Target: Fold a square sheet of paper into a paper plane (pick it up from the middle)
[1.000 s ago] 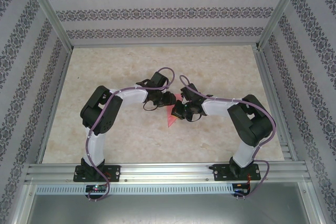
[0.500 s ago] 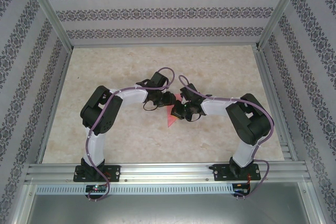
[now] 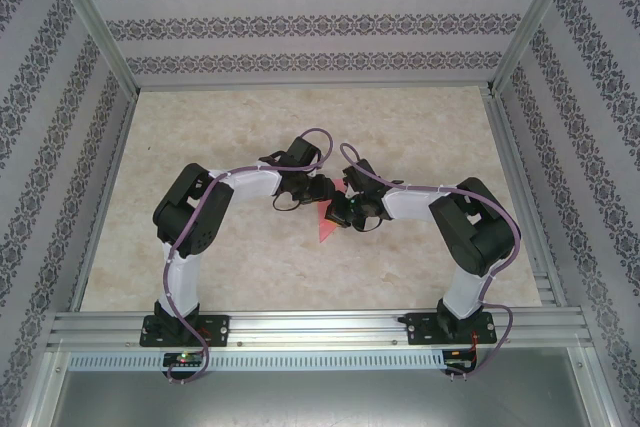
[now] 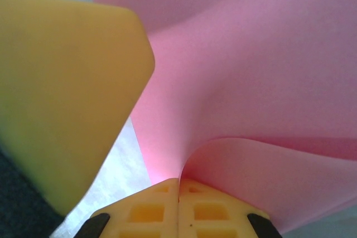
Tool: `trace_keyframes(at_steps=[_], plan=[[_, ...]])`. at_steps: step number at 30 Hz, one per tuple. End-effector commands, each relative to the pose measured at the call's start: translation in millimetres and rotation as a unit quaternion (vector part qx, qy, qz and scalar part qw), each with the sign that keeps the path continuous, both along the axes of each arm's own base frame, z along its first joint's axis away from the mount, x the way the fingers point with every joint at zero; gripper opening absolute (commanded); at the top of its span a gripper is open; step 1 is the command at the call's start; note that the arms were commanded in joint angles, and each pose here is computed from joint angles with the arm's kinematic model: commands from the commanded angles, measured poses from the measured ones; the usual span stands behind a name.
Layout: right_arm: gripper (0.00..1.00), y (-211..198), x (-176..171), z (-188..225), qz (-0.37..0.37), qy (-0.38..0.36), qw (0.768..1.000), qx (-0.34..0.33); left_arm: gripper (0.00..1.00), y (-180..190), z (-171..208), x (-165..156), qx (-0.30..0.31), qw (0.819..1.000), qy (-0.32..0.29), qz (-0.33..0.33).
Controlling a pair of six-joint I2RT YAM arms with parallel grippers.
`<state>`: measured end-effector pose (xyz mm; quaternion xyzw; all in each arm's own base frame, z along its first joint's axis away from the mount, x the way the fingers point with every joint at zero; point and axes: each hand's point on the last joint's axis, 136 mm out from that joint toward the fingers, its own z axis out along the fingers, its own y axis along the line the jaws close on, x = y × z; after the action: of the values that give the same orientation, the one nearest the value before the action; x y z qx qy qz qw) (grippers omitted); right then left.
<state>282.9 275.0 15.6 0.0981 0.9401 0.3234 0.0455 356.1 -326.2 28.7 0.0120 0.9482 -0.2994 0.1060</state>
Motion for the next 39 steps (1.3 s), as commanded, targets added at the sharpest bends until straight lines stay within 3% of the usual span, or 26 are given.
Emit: trace_keyframes(at_steps=[1, 11, 17, 23, 29, 39], plan=[[0.00, 8.9, 3.3, -0.3, 0.013, -0.010, 1.000, 0.007, 0.37, 3.1, -11.1, -2.2, 0.004, 1.000, 0.024, 0.006], [0.03, 2.0, -1.4, -12.5, 0.013, 0.006, 1.000, -0.016, 0.38, 3.9, 4.6, 1.7, 0.000, 1.000, 0.011, 0.012], [0.26, -4.3, -6.6, -16.9, 0.017, 0.011, 0.999, -0.031, 0.43, 27.4, 33.7, 18.8, -0.002, 0.998, -0.016, 0.056], [0.37, -5.6, -8.1, -16.7, 0.022, 0.007, 0.999, -0.033, 0.45, 65.8, 41.8, 26.7, -0.010, 0.994, -0.020, 0.106], [0.38, -6.2, -7.7, -16.5, 0.022, 0.003, 0.999, -0.030, 0.44, 79.4, 45.6, 18.3, -0.017, 0.993, -0.020, 0.112], [0.25, -18.2, -8.3, -16.3, 0.013, -0.002, 1.000, -0.026, 0.39, 57.1, 44.2, -8.0, -0.067, 0.996, -0.005, 0.059]])
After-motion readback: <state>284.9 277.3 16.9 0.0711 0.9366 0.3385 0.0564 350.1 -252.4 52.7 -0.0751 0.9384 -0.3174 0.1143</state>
